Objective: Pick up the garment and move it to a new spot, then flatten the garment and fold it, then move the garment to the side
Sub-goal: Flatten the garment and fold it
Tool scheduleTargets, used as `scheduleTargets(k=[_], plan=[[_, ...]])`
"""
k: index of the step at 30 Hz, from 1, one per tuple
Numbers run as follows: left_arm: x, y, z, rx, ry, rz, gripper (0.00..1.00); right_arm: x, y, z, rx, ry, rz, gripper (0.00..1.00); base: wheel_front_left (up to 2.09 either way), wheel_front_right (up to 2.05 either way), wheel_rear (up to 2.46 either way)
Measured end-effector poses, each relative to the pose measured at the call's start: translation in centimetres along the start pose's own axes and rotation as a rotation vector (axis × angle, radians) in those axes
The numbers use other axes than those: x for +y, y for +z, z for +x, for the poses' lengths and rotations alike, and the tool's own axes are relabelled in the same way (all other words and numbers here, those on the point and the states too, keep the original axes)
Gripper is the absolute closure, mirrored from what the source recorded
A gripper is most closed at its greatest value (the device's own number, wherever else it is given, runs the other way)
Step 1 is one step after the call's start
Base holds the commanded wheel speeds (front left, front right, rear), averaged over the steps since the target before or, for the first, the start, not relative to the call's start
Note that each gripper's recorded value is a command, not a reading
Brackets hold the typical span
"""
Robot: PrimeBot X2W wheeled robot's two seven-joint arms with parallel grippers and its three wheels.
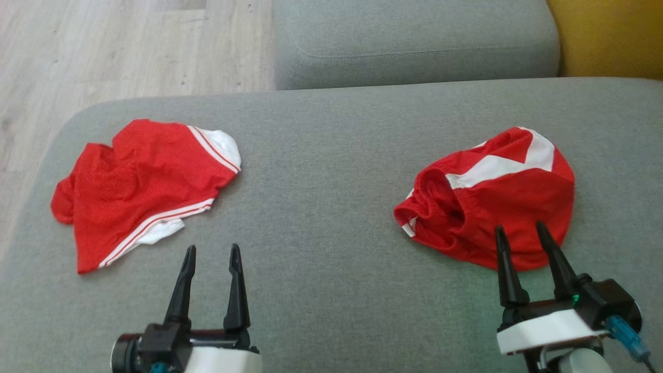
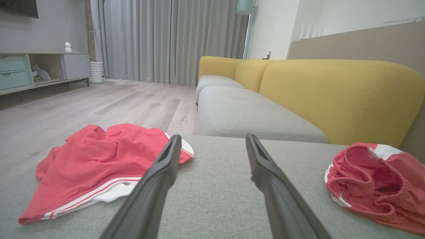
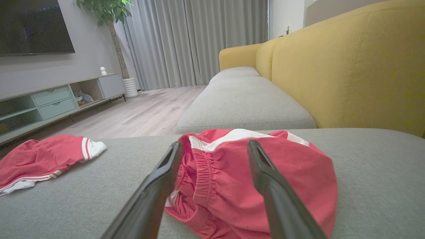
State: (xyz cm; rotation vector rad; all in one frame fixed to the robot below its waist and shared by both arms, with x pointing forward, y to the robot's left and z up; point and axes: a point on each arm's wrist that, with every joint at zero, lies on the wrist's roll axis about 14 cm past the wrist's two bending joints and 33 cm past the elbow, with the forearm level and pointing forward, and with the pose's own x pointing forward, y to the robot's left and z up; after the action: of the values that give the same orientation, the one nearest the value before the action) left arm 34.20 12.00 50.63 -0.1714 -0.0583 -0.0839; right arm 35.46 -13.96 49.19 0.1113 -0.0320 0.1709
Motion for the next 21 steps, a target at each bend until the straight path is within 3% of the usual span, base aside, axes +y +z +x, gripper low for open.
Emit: scheduleTargets(k=[11, 16, 21], plan=[[-3.6, -1.9, 0.9, 0.055, -0.135, 0.017, 0.0, -2.2, -0.1, -1.8, 0.007, -0.081, -0.014, 0.0, 0.0, 0.0, 0.0], [-8.7, -1.9, 2.8, 0.059, -0.302, -0.064, 0.0, -3.9, 0.0, -2.8, 0.007, -0.142, -0.017, 0.0, 0.0, 0.0, 0.0], [-15.3, -3.6, 3.8, 0.152, -0.528, -0.214, 0.0, -5.6, 0.6, -3.2, -0.005, -0.2, -0.03, 0.0, 0.0, 0.0, 0.0]])
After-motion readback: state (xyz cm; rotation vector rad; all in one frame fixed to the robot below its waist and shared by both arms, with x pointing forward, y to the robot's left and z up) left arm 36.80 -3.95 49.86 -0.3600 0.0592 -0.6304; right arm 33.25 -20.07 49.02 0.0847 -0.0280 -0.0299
